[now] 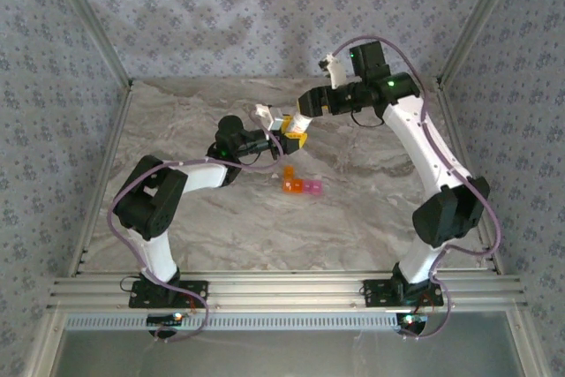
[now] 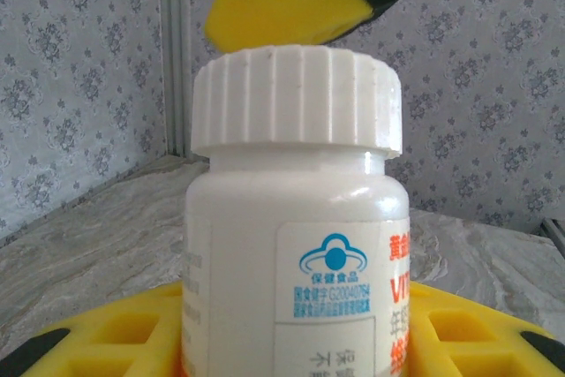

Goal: Sort the pills into containers

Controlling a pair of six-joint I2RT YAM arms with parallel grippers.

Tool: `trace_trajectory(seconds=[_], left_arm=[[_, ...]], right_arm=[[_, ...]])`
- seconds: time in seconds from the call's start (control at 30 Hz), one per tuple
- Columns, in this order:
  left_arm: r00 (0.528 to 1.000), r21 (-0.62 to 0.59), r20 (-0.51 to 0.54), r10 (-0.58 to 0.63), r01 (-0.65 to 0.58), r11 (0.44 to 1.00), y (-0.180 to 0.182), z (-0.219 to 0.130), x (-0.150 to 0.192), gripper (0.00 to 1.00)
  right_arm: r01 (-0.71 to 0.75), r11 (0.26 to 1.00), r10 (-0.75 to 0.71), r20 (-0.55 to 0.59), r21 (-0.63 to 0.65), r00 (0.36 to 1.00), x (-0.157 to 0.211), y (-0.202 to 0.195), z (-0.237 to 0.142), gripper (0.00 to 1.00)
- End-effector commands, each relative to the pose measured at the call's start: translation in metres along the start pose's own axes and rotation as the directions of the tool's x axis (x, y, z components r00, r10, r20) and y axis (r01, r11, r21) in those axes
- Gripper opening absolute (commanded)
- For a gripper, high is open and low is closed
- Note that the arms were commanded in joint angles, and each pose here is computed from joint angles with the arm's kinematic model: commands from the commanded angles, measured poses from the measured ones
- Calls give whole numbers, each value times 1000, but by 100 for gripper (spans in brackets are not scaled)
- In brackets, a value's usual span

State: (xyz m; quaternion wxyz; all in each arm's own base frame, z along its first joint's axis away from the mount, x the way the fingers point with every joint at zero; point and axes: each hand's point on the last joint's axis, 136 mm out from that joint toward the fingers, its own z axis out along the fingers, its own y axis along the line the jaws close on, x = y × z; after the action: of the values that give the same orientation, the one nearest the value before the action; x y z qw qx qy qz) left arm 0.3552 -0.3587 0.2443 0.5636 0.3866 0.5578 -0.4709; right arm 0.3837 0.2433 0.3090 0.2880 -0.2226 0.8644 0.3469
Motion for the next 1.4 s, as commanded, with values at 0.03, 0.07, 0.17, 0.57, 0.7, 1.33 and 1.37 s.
trace_trajectory(seconds=[0.03,0.07,0.17,0.57,0.7,1.33,1.37], left_arm=[[996,35,63,66,-68,997,-12,-2,-29,0],[996,35,63,67,-69,997,-12,-2,-29,0],[996,34,64,68,-70,997,-11,-2,-29,0],[996,33,63,68,-70,997,-12,-2,-29,0],[996,33,62,68,-70,997,-12,-2,-29,0],[996,24,48,72,-73,997,-11,-4,-26,0],[996,22,47,70,-71,997,-10,-4,-25,0]], right_arm=[[31,999,-32,-41,-23,999,6,5,2,77],[28,999,-29,-42,-24,999,5,4,4,76],[24,999,-25,-46,-27,999,6,4,6,74],[13,999,-15,-64,-35,998,9,4,17,61],[-8,999,6,-59,-39,998,9,4,20,50],[-367,918,369,19,150,929,27,-5,50,49],[-357,920,358,24,158,933,25,-6,46,52]])
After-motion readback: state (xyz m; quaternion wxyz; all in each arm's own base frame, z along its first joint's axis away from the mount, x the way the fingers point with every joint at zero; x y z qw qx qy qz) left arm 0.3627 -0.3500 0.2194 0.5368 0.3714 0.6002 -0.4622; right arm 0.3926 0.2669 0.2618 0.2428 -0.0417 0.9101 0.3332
